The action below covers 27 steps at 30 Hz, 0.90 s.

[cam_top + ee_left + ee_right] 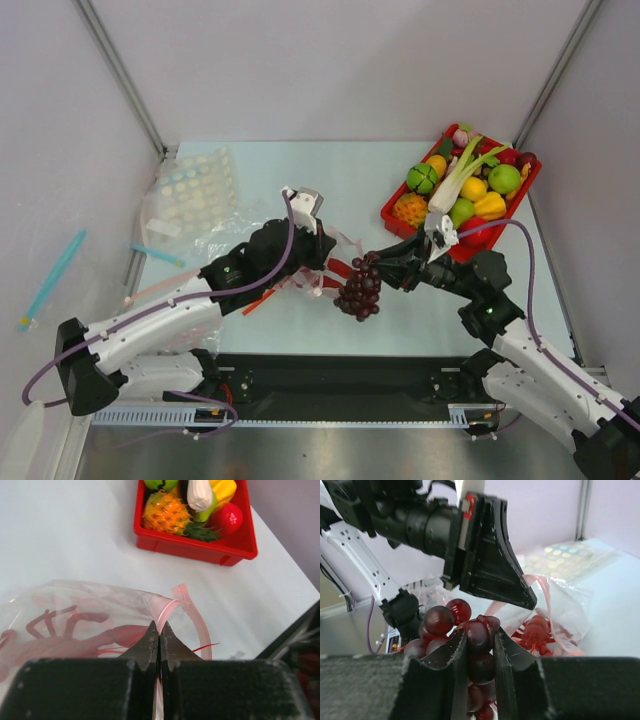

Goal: Place the food in the zip-top bag and seal the zipper
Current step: Place the fake fruit in the zipper food storage bag.

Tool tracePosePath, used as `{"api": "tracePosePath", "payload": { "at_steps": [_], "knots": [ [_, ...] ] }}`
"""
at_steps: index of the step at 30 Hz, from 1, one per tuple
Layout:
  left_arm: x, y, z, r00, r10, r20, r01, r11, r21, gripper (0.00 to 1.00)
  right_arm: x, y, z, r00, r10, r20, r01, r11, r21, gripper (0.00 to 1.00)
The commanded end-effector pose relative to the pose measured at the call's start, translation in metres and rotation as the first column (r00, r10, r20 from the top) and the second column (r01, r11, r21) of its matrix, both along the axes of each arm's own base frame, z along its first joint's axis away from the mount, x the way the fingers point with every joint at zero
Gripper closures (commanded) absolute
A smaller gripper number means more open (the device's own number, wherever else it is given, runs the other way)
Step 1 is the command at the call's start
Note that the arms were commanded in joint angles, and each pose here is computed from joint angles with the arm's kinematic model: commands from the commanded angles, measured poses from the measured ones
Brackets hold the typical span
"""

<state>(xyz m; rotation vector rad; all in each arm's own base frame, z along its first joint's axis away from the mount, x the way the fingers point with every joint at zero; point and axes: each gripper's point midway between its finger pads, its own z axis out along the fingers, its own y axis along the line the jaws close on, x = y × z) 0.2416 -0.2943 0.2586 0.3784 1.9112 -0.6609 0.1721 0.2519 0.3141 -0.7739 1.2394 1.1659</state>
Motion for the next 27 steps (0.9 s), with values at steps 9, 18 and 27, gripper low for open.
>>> {"api": "tracePosePath", "payload": {
  "at_steps": [9,18,27],
  "knots": [
    [-0.030,-0.008,0.064,0.991,-0.129,0.039,0.135,0.968,-0.213,0.98,0.019,0.020,-0.003,1.000,-0.018,0.001,0.018,0.999,-0.031,0.96],
    [-0.030,-0.028,0.048,0.982,-0.188,-0.009,0.183,0.966,-0.184,0.99,0.012,0.021,0.004,1.000,-0.011,0.013,0.012,1.000,-0.016,0.96],
    [-0.024,-0.049,0.021,0.973,-0.219,-0.077,0.207,0.968,-0.145,1.00,0.004,-0.001,0.021,0.992,-0.099,0.078,0.096,0.994,0.050,0.97]
  ]
}}
